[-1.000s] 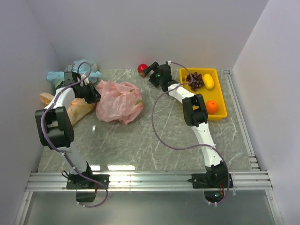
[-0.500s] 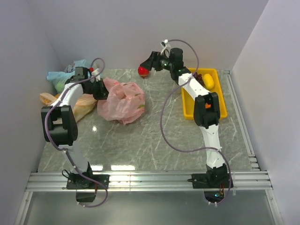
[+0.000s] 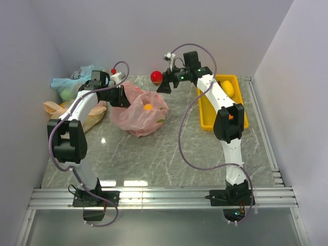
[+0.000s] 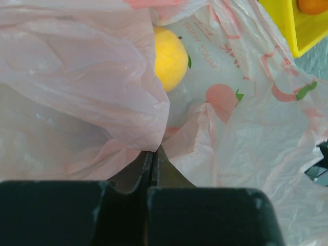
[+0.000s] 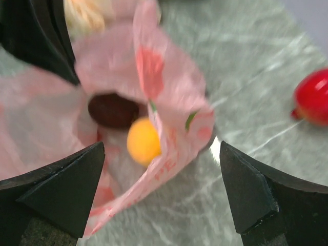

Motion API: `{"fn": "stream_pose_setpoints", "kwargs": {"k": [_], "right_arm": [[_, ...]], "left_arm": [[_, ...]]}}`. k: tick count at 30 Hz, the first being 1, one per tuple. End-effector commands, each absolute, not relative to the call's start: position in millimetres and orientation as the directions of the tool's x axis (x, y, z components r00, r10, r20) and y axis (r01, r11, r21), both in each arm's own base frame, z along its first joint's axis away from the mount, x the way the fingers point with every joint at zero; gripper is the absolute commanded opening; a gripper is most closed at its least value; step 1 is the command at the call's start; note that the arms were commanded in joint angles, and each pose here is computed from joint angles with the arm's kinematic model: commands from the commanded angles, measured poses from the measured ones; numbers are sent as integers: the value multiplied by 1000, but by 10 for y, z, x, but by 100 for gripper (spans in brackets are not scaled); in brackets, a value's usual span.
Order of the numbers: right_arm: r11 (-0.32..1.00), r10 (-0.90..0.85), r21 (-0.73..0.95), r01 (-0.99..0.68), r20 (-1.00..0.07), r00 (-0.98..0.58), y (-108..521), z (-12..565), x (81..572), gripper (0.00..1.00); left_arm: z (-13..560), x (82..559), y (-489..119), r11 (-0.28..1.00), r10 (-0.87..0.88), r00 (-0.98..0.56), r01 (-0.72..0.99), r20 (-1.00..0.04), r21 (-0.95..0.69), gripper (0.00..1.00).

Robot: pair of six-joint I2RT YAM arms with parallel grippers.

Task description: Place the fake fruits into the plastic bag and tie a complex knot

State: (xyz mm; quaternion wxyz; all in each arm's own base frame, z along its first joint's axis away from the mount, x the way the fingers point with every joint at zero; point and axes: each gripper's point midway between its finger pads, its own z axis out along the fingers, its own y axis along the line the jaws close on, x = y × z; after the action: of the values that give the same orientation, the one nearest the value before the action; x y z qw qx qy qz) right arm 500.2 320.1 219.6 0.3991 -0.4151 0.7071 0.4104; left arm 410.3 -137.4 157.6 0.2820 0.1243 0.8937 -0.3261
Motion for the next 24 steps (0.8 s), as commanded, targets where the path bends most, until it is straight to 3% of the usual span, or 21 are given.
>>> {"fn": "stream_pose_setpoints", "kwargs": {"k": [1, 5, 11, 12, 14, 15, 16, 17, 19, 21, 22, 23, 24], "right_arm": [[264, -419, 167, -950, -867, -269, 3228, 1808, 4762, 100], [259, -424, 164, -952, -866, -265, 3353, 1735, 4823, 100], [277, -436, 242, -930, -831, -346, 3391, 1475, 4763, 76], [293, -434, 249, -923, -826, -360, 3362, 1451, 4781, 61], [341, -431, 268, -901, -807, -403, 3297, 1385, 4823, 44], [354, -428, 271, -895, -804, -413, 3263, 1388, 4843, 19], [365, -421, 281, -888, -801, -426, 3233, 1425, 4836, 9], [377, -416, 283, -882, -799, -435, 3192, 1451, 4840, 1], [407, -393, 282, -869, -805, -445, 3065, 1605, 4853, 0], [435, -381, 305, -847, -790, -481, 2934, 1596, 4816, 0], [460, -369, 314, -831, -783, -500, 2812, 1637, 4789, 0], [481, -372, 311, -819, -774, -512, 2737, 1635, 4773, 0], [496, -369, 314, -810, -768, -524, 2676, 1641, 4750, 0]], "left_arm": [[1828, 4186, -1458, 706, 100, -725, 535, -682, -465, 4], [1805, 4211, -1473, 703, 116, -721, 545, -683, -457, 4], [1886, 4341, -1531, 687, 106, -694, 569, -712, -452, 14], [1905, 4350, -1556, 682, 109, -688, 577, -717, -449, 14], [1943, 4368, -1578, 673, 119, -676, 594, -727, -441, 15], [1943, 4373, -1578, 671, 124, -672, 599, -730, -437, 15], [1982, 4384, -1574, 670, 131, -661, 608, -739, -425, 16], [2021, 4399, -1573, 671, 130, -653, 612, -746, -419, 19], [2183, 4477, -1564, 680, 124, -621, 621, -774, -389, 25], [2391, 4625, -1527, 705, 111, -562, 626, -820, -334, 39], [2576, 4716, -1516, 722, 79, -533, 613, -842, -320, 46], [2738, 4841, -1483, 737, 61, -475, 615, -878, -282, 65], [2826, 4911, -1459, 755, 17, -472, 584, -881, -298, 71]]}}
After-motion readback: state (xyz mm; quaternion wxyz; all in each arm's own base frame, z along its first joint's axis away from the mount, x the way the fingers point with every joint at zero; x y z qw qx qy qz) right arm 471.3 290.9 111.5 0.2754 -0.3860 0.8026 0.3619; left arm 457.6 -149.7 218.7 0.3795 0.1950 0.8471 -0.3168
